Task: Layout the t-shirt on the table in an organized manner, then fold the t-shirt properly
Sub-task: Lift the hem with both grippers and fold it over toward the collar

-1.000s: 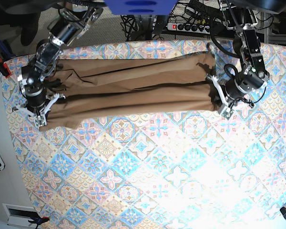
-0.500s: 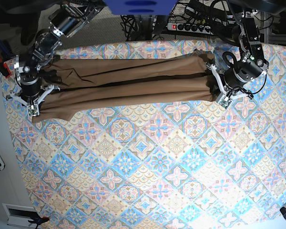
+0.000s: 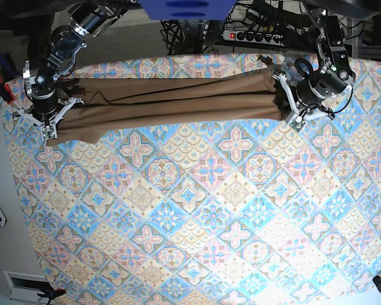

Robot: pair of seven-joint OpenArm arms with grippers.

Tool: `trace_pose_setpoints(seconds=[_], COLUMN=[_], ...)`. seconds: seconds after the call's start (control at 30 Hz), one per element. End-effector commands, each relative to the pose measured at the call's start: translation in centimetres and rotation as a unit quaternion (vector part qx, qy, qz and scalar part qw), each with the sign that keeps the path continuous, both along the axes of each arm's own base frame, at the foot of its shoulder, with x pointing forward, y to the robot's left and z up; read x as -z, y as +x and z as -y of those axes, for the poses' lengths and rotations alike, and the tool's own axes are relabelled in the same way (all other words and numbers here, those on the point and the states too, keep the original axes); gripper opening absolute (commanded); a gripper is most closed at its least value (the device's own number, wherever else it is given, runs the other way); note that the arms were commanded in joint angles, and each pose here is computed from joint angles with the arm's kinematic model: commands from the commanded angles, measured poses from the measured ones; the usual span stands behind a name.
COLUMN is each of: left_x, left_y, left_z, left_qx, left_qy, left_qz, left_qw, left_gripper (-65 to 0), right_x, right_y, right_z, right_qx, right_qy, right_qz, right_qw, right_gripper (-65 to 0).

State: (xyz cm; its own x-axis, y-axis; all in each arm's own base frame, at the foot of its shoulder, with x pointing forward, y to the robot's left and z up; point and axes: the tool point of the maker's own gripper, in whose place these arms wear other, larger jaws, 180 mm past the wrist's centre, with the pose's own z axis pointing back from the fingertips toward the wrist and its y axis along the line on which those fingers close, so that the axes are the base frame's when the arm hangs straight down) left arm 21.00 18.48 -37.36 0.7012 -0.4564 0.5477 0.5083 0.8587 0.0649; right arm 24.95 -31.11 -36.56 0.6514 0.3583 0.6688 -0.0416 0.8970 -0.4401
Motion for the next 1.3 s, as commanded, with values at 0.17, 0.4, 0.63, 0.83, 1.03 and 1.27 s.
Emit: trace_pose_setpoints(seconds=[0.17,0.4,0.63,0.83,1.03,1.27], left_x=[-0.4,1.1,2.8,2.9,2.4,0.6], left_y=[0.0,-0.7,-1.3,-1.5,-1.2,-0.6], left_z=[-0.4,-0.2,-0.6,-0.3,-0.3,-1.4], left_qx=[0.000,0.025,-0.003,-0.007,-0.047,-0.101], left_qy=[0.008,0.065,0.085,0.085,0.041,-0.040], left_qz=[0.007,-0.017,-0.041,-0.042,-0.030,0.005], left_qw=[1.000,0.997,0.995,0.995,0.998,0.994], left_gripper=[-65.0,-65.0,-65.0,-41.9,-29.7,-29.3], right_x=[-1.2,1.6,2.9,2.6,2.9,2.9], right_y=[-0.1,-0.8,-1.2,-1.8,-2.2,-2.3], right_z=[1.4,1.2,0.9,2.0,2.2,2.2], right_qx=[0.018,0.025,0.026,0.047,0.048,0.048], right_qy=[-0.014,0.017,0.033,0.030,0.028,0.028], right_qz=[0.018,-0.007,-0.020,-0.016,-0.022,-0.022], right_qw=[0.9996,0.9995,0.9989,0.9983,0.9982,0.9982], right_gripper=[-65.0,-65.0,-65.0,-62.7,-46.4,-40.9])
